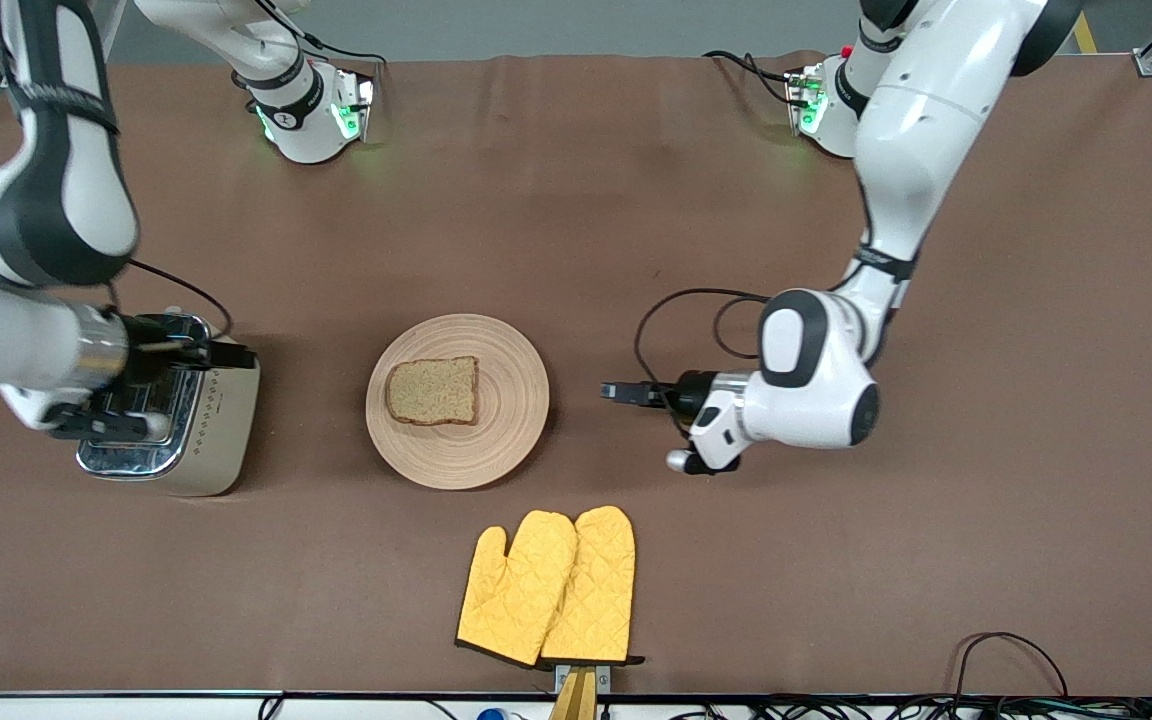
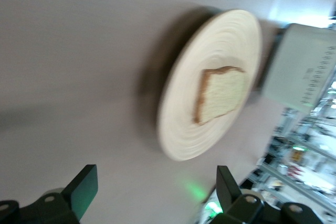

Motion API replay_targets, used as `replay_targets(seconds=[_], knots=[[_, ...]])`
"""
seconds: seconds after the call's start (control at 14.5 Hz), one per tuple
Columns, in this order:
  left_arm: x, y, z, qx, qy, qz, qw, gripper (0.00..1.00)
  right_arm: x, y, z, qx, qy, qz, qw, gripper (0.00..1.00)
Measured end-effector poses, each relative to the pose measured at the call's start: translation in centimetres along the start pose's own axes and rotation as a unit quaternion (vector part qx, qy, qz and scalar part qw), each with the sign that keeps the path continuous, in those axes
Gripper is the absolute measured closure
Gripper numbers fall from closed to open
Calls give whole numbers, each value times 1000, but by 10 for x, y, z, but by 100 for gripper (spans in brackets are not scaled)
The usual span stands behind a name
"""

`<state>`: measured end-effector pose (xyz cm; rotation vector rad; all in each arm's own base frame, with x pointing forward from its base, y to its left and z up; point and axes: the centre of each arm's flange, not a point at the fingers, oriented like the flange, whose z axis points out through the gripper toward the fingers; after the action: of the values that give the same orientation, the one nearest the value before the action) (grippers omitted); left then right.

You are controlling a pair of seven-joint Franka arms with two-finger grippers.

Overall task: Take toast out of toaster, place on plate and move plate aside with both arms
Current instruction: 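Grasp the wooden plate rim with the left gripper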

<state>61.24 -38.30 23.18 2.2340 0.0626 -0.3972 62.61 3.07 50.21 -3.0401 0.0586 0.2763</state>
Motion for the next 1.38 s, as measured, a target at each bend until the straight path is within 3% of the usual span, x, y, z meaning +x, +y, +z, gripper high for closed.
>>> replay_targets(seconds=[0.14, 0.21, 0.55, 0.83, 0.89, 1.03, 1.38], knots=[[-4, 4, 44, -11, 14, 4, 1000, 1, -21, 13, -52, -55, 29, 0, 998, 0], [-6, 5, 63, -8, 23, 8, 1000, 1, -32, 17, -73, -68, 35, 4, 997, 0], [-17, -6, 131, -6, 50, 32, 998, 2, -63, 55, -145, -73, 84, -16, 994, 0], [-15, -15, 142, -2, 60, 45, 997, 8, -69, 65, -153, -65, 90, -23, 994, 0], [-16, -15, 143, -1, 62, 46, 997, 15, -68, 64, -152, -61, 89, -25, 994, 0], [-17, -14, 145, -1, 63, 47, 997, 38, -68, 61, -151, -57, 89, -27, 994, 0], [-13, -16, 141, -1, 67, 88, 994, 86, -65, 54, -148, -56, 88, -34, 994, 0]])
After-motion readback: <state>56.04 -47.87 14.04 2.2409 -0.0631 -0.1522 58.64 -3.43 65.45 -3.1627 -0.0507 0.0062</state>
